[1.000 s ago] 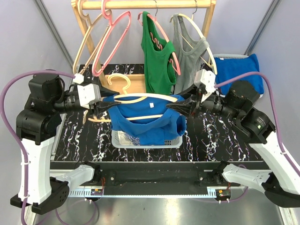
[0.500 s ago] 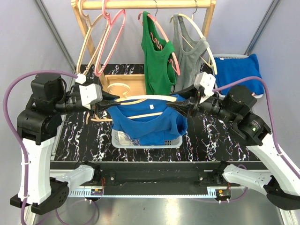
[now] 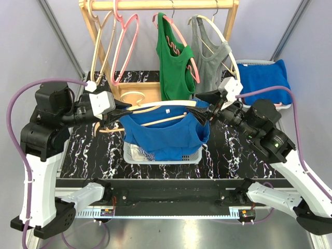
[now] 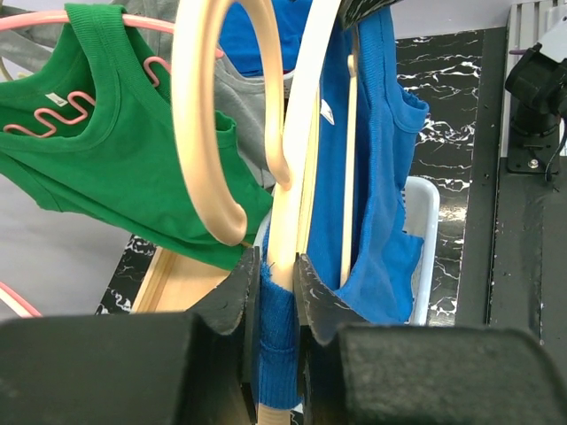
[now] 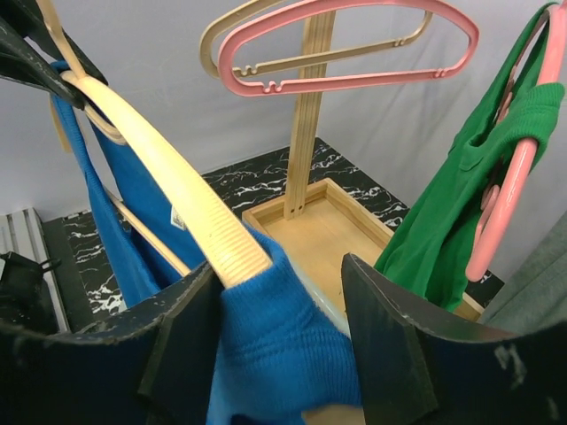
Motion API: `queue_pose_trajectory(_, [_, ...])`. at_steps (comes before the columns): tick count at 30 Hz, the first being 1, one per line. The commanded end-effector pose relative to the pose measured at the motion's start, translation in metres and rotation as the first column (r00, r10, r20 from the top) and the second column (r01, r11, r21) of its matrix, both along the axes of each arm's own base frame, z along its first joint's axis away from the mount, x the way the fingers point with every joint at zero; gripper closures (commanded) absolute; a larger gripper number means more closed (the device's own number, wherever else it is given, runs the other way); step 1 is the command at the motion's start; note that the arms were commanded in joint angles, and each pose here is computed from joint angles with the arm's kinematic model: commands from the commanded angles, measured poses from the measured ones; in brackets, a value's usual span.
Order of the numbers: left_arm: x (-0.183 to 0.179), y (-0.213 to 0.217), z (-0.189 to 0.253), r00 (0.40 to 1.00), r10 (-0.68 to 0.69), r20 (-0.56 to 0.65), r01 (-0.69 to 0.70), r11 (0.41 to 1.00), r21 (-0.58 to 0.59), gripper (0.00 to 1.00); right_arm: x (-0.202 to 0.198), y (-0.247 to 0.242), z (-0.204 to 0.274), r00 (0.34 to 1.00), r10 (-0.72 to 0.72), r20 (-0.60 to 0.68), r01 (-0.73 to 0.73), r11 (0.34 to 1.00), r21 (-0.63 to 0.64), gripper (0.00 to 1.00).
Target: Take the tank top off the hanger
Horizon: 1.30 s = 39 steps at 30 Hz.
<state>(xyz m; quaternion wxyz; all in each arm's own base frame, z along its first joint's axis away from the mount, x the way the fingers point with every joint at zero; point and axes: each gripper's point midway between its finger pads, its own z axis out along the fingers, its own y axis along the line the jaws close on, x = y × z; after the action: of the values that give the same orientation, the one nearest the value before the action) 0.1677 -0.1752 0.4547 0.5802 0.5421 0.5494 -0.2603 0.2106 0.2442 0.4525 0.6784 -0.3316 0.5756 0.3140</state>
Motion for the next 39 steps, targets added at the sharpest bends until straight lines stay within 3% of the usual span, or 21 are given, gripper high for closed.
queue_pose_trajectory(1, [0.007, 0.009, 0.016, 0.992, 0.072, 0.101, -0.071, 0.997, -0.010, 1.00, -0.022, -0.009, 0.025, 0.996, 0.055, 0.064, -0.059, 0.996, 0.061, 0.38])
queue_pose_trajectory(11, [0.005, 0.008, 0.020, 0.993, 0.072, 0.097, -0.070, 0.997, -0.025, 1.00, 0.005, -0.032, 0.012, 0.989, -0.145, -0.007, 0.145, 0.987, 0.075, 0.43])
queue_pose_trajectory(28, [0.002, 0.007, 0.015, 0.995, 0.052, 0.091, -0.050, 0.998, -0.023, 1.00, -0.007, -0.005, 0.052, 1.000, 0.015, -0.001, -0.014, 0.964, 0.267, 0.44])
queue_pose_trajectory(39, [-0.002, 0.007, 0.019, 0.993, 0.049, 0.107, -0.046, 0.999, -0.028, 1.00, 0.001, 0.010, 0.035, 0.996, 0.048, -0.080, -0.026, 0.965, 0.262, 0.55])
